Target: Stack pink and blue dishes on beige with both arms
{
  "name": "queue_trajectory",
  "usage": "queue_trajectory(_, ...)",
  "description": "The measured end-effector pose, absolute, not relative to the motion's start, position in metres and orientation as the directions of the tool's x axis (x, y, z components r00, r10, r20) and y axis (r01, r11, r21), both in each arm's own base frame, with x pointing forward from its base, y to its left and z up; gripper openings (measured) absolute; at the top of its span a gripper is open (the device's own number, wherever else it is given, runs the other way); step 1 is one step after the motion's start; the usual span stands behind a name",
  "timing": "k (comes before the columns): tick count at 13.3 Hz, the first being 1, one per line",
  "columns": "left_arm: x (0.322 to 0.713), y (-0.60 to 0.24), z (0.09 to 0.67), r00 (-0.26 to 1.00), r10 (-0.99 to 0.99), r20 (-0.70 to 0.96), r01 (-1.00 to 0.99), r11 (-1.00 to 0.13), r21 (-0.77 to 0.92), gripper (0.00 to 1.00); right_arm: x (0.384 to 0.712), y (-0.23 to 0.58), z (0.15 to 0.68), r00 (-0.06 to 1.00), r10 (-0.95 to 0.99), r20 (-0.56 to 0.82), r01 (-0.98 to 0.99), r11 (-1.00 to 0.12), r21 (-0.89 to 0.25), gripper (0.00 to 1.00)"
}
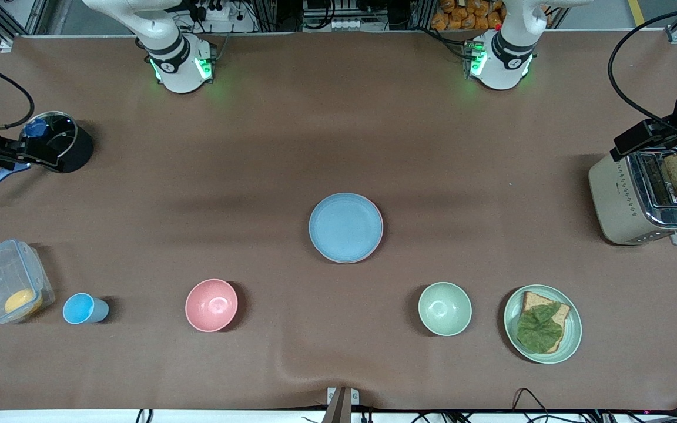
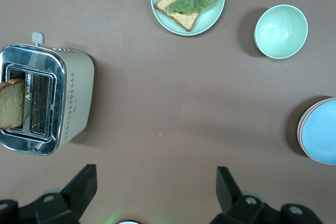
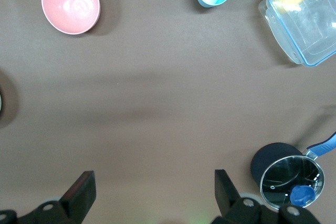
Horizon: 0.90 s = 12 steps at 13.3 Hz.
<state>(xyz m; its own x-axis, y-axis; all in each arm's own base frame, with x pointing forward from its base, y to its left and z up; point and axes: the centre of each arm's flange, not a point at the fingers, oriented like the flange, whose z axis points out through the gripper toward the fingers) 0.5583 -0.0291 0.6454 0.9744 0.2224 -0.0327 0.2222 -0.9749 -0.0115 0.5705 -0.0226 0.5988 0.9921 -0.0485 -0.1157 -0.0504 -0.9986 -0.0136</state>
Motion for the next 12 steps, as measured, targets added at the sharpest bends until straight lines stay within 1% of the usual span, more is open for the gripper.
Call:
queue_trajectory(10,0.5525,-0.0266,0.6473,0.977,0.208,-0.046,0.207,-0.978,-0.014,1.0,0.5709,-0.0231,0.5991,0.992,-0.051,-0.112,-0.052,-0.999,-0.013,1.0)
queue_trajectory(12,0.5527,-0.0274,0.6467,0.983,0.18,-0.048,0.179,-0.984,-0.013,1.0,0.5719,-0.0234,0.5997,0.993,-0.051,-0.103,-0.053,-0.999,-0.013,1.0)
